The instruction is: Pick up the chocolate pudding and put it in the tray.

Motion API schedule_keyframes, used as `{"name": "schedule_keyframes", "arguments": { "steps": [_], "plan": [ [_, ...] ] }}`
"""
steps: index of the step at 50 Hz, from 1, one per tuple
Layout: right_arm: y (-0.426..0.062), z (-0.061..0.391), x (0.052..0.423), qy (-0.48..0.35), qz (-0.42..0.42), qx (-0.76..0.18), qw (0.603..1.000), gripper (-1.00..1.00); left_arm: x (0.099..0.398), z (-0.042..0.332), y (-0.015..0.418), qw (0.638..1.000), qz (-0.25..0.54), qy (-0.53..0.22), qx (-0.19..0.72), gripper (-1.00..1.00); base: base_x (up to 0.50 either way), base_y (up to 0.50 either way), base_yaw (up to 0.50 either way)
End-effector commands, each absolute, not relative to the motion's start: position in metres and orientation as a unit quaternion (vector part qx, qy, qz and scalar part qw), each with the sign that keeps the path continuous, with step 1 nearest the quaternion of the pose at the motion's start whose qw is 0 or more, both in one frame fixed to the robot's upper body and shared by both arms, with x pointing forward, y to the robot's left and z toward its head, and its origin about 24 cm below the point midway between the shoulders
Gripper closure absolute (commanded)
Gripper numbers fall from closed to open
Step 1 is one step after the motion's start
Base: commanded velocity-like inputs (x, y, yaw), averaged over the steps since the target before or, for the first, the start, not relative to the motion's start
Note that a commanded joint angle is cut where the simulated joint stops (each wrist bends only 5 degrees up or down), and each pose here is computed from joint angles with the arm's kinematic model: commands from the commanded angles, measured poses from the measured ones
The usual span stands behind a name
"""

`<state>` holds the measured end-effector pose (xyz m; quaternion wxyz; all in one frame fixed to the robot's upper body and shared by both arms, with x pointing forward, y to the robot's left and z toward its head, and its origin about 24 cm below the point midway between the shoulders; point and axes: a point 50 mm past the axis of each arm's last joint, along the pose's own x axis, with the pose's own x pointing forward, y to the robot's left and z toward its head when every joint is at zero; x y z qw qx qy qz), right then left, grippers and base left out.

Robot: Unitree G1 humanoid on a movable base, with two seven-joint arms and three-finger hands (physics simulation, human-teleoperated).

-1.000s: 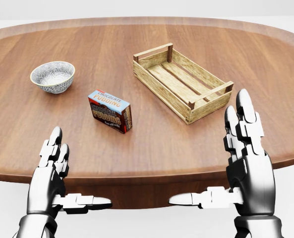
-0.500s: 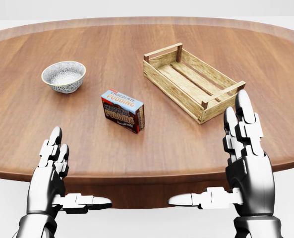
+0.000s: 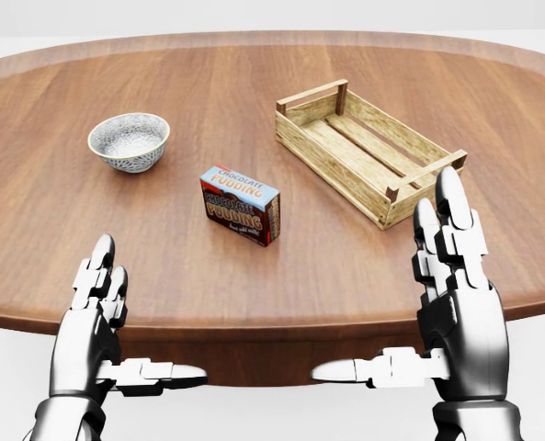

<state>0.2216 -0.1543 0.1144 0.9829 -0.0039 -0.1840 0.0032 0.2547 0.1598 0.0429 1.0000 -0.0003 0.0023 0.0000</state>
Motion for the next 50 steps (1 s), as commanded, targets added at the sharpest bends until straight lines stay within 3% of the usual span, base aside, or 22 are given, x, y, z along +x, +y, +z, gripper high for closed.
{"name": "schedule_keyframes", "arguments": {
  "steps": [1,20,50],
  "plan": [
    [-0.1546,0.1136,0.2221,-0.182,0.003,-0.002,0.983,-1.00,0.2547,0.0429,0.1596,1.000,0.000,0.002,-0.001,-1.00,0.00,0.00,0.00],
    [-0.1547,0.1129,0.2230,-0.181,0.003,-0.001,0.983,-1.00,0.2547,0.0429,0.1596,1.000,0.000,0.002,-0.001,-1.00,0.00,0.00,0.00],
    [-0.1545,0.1121,0.2221,-0.179,0.005,0.001,0.984,-1.00,0.2547,0.0429,0.1596,1.000,0.000,0.002,0.000,-1.00,0.22,0.00,0.00]
  ]
}}
